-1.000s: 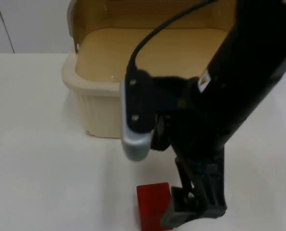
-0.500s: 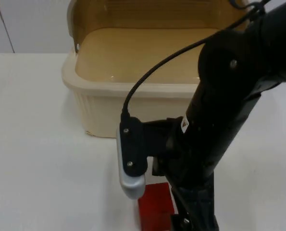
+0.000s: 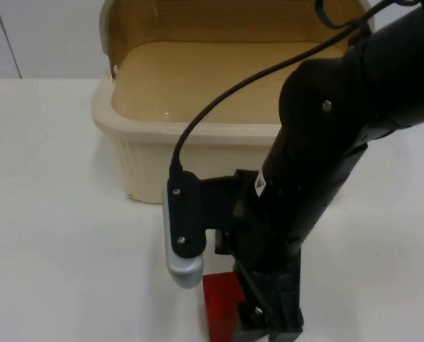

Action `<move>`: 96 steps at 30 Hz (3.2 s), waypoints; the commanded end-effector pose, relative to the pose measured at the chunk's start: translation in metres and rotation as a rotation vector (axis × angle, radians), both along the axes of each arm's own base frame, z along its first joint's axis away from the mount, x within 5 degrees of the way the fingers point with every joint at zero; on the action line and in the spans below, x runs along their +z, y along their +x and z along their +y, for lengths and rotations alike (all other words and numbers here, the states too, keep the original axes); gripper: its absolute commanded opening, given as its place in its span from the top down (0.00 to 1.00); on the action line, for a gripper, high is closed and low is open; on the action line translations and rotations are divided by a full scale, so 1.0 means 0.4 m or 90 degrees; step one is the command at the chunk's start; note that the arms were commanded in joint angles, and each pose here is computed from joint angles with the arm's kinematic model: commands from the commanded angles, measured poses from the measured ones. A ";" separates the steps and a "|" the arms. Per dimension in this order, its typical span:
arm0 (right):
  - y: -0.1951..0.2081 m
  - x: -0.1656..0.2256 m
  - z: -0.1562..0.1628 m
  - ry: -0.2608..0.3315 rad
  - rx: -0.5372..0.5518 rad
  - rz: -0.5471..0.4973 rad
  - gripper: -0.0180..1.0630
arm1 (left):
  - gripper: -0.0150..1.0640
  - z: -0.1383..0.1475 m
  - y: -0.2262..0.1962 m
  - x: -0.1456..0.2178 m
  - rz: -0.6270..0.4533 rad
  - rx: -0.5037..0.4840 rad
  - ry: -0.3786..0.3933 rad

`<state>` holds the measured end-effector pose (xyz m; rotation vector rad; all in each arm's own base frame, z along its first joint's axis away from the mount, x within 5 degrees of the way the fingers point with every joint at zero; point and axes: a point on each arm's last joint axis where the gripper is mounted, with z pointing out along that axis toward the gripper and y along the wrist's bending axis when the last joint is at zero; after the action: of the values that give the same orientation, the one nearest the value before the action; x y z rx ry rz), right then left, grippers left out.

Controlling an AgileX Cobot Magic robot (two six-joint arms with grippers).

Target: Open the box lid with the left hand, place the block into the box with the right hand, then close the box lid with the left hand.

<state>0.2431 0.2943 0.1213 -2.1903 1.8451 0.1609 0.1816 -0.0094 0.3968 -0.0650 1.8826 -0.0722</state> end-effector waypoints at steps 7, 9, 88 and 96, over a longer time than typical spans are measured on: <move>-0.003 -0.009 0.003 -0.014 0.000 0.015 0.75 | 0.01 0.003 -0.005 0.009 -0.009 0.003 0.007; -0.003 -0.011 0.002 -0.015 -0.005 0.019 0.75 | 0.01 0.003 -0.005 0.009 -0.009 0.003 0.009; -0.020 0.422 -0.046 0.336 -0.264 -0.152 0.98 | 0.01 0.006 -0.005 0.009 -0.010 0.003 0.033; -0.008 0.485 -0.072 0.463 -0.441 -0.117 0.98 | 0.01 0.006 -0.005 0.009 -0.010 0.003 0.033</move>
<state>0.2357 0.2687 0.3096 -1.1146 1.8939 0.3562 0.1816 -0.0080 0.3970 -0.0344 1.8803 -0.0277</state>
